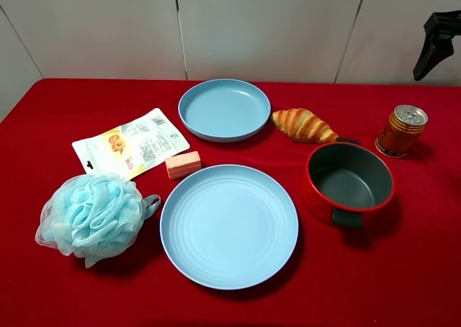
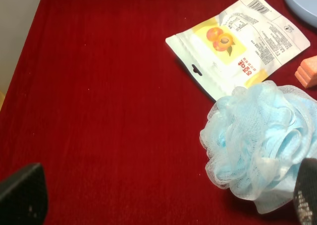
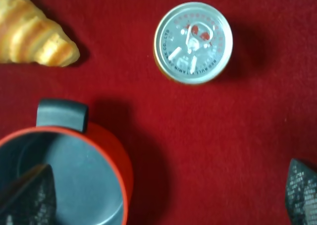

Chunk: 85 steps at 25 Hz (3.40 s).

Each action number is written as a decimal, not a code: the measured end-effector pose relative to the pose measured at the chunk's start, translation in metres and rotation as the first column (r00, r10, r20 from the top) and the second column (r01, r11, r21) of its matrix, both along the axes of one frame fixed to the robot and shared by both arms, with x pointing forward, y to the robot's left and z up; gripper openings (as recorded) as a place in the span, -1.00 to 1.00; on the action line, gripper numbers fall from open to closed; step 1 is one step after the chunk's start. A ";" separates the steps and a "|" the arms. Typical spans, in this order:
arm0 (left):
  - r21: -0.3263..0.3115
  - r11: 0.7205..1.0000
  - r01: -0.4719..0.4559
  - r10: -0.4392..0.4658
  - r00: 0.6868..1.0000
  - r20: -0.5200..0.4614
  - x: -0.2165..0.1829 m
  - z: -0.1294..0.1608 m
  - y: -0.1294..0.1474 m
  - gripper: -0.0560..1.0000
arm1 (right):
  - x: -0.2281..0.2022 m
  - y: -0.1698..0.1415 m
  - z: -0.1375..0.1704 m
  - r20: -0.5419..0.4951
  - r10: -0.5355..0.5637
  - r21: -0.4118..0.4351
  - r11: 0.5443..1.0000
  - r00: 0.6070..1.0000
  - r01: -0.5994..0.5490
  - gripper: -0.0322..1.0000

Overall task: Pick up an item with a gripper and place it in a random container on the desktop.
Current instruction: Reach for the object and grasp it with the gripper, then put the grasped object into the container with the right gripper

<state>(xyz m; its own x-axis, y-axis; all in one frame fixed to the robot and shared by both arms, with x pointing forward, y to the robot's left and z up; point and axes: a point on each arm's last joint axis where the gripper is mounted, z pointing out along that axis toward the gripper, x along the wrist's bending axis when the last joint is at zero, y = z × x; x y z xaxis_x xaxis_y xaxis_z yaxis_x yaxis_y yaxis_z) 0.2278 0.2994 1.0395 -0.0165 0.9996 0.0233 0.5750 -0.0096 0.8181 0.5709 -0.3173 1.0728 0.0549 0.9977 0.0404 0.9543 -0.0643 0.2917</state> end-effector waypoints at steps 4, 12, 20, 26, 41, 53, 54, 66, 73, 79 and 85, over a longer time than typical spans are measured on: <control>0.000 1.000 0.000 0.000 1.000 0.000 0.000 0.000 0.000 0.99 | 0.017 -0.002 -0.003 0.002 0.002 -0.011 1.000 1.000 -0.002 0.40; 0.000 1.000 0.000 0.000 1.000 0.000 0.000 0.000 0.000 0.99 | 0.040 -0.005 -0.023 -0.037 0.005 -0.030 1.000 0.999 -0.006 0.40; 0.000 1.000 0.000 0.000 1.000 0.000 0.000 0.000 0.000 0.99 | 0.053 -0.007 -0.056 -0.119 0.006 -0.028 1.000 0.993 -0.010 0.40; 0.001 1.000 0.001 -0.001 1.000 0.000 0.000 0.000 0.000 0.99 | 0.065 -0.008 -0.070 -0.139 0.007 -0.027 1.000 0.990 -0.010 0.40; 0.001 1.000 0.001 -0.001 1.000 0.000 0.000 0.000 0.000 0.99 | 0.079 -0.017 -0.116 -0.203 -0.003 -0.046 0.999 0.979 -0.007 0.40; 0.001 1.000 0.001 -0.001 1.000 0.000 0.000 0.000 0.000 0.99 | 0.085 -0.017 -0.152 -0.260 -0.007 -0.026 1.000 0.966 0.000 0.40; 0.001 1.000 0.001 -0.001 1.000 0.000 0.000 0.000 0.000 0.99 | 0.085 -0.017 -0.155 -0.263 -0.007 -0.025 1.000 0.965 0.000 0.40; 0.001 1.000 0.001 -0.001 1.000 0.000 0.000 0.000 0.000 0.99 | 0.087 -0.015 -0.180 -0.308 -0.011 -0.003 1.000 0.951 0.011 0.40; 0.001 1.000 0.001 -0.001 1.000 0.000 0.000 0.000 0.000 0.99 | 0.087 -0.017 -0.179 -0.304 -0.013 -0.007 1.000 0.952 0.012 0.00; 0.001 1.000 0.001 -0.001 1.000 0.000 0.000 0.000 0.000 0.99 | 0.088 -0.017 -0.179 -0.302 -0.013 -0.007 1.000 0.953 0.011 0.00; 0.001 1.000 0.001 -0.001 1.000 0.000 0.000 0.000 0.000 0.99 | 0.088 -0.017 -0.179 -0.302 -0.013 -0.007 1.000 0.953 0.011 0.00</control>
